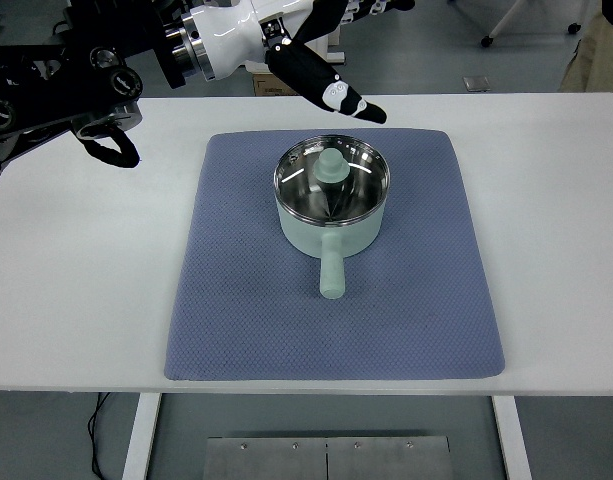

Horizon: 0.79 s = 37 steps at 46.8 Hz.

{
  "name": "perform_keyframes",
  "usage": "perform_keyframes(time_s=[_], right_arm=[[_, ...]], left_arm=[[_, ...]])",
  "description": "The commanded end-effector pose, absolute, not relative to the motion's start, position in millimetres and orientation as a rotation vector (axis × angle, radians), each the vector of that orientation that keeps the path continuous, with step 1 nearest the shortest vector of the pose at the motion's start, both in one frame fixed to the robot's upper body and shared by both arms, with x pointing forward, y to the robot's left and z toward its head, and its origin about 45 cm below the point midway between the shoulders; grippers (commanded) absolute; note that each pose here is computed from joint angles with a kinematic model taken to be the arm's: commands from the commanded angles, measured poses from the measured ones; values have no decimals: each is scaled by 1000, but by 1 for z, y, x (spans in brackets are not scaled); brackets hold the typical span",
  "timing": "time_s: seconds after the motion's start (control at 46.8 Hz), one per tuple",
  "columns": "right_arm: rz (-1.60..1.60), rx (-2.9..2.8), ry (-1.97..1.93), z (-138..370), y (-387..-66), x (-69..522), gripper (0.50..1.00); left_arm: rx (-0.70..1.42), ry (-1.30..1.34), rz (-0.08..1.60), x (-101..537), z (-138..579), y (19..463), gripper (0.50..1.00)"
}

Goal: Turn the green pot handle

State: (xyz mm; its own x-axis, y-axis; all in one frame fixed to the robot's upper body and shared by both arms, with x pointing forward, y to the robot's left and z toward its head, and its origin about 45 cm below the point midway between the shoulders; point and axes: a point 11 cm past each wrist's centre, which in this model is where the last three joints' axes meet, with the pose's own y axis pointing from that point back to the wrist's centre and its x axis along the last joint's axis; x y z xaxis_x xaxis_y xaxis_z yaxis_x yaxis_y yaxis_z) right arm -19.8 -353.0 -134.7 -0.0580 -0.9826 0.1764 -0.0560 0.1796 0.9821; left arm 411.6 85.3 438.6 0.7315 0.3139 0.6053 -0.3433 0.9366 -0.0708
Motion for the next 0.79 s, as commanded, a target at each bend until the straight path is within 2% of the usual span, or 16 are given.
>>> perform_keyframes(time_s=[0.0, 0.363, 0.769], right_arm=[[-1083, 1094, -1372, -135, -353, -20, 1000], [-1083, 1094, -1372, -135, -353, -20, 1000], [-1083, 1094, -1372, -135, -353, -20, 1000]], left_arm=[[80, -663, 344, 411, 437, 86, 1000], [133, -656, 339, 413, 427, 95, 1000], [309, -782, 125, 398, 409, 85, 1000]])
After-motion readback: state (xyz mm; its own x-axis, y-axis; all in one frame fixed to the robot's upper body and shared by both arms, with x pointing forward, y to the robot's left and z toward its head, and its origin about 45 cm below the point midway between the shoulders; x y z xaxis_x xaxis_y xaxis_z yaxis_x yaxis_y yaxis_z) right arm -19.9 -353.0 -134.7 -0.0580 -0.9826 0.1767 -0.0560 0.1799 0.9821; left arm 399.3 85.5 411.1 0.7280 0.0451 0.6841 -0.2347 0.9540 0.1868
